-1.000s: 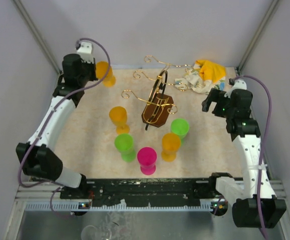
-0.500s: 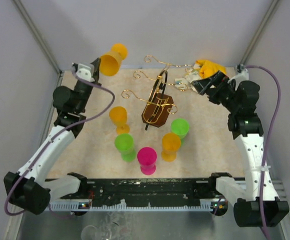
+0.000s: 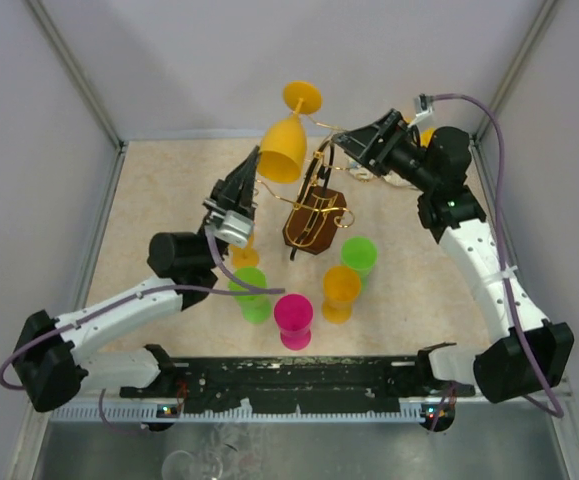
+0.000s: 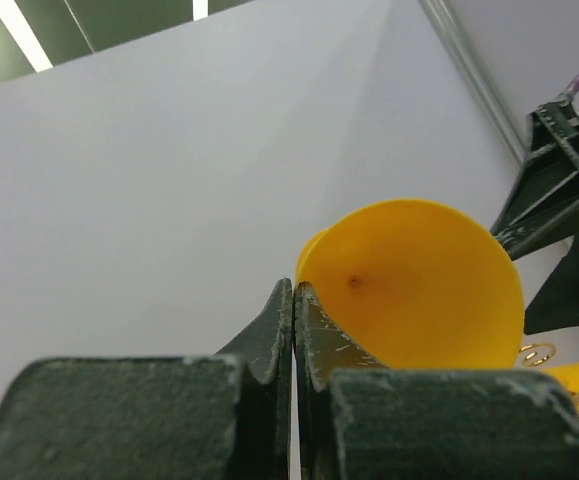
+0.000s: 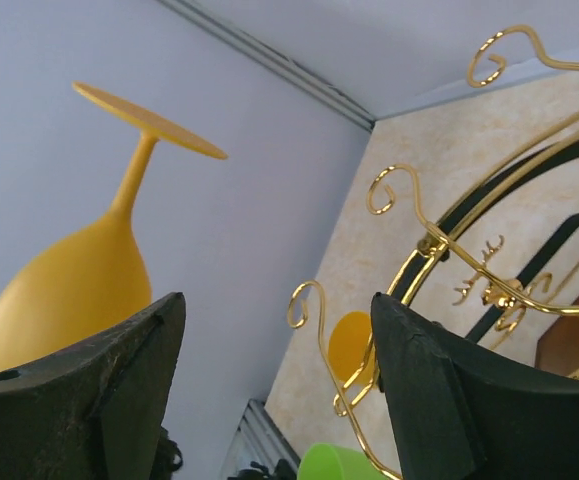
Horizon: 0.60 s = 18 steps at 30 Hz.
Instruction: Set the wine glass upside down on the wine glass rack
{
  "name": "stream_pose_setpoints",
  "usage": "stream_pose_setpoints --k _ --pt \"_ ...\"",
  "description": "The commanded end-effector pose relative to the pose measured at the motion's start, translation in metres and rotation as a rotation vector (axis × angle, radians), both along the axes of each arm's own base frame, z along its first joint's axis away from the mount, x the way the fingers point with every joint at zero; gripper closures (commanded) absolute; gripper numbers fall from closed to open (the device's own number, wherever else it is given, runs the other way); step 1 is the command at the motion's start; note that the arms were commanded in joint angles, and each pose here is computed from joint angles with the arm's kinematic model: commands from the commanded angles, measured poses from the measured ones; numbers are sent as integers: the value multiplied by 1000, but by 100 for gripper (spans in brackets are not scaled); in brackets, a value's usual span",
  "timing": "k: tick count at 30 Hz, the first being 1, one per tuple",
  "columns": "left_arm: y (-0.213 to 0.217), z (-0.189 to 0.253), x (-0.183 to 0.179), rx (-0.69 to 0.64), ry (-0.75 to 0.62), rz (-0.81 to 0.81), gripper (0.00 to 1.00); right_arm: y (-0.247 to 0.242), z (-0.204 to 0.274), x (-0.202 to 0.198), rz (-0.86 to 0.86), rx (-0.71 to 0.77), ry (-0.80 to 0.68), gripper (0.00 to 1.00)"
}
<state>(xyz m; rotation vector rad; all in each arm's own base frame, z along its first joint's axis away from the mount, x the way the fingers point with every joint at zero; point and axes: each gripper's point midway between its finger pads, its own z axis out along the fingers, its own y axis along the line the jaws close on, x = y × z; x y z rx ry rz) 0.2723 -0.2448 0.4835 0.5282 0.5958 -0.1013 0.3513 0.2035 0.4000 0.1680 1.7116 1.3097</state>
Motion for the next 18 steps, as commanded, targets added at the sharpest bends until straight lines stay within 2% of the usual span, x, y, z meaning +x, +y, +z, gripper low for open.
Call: stream_pose_setpoints --k 1,3,10,18 --pt "18 6 -14 -91 -133 186 100 18 69 -12 78 118 -169 25" --pt "22 3 -17 -142 -143 192 100 23 73 -12 94 122 -174 25" --pt "19 -9 -24 -190 -175 238 100 36 77 -13 143 171 -172 25" --pt "1 -20 -28 -178 -179 211 100 50 70 -12 218 207 -134 25"
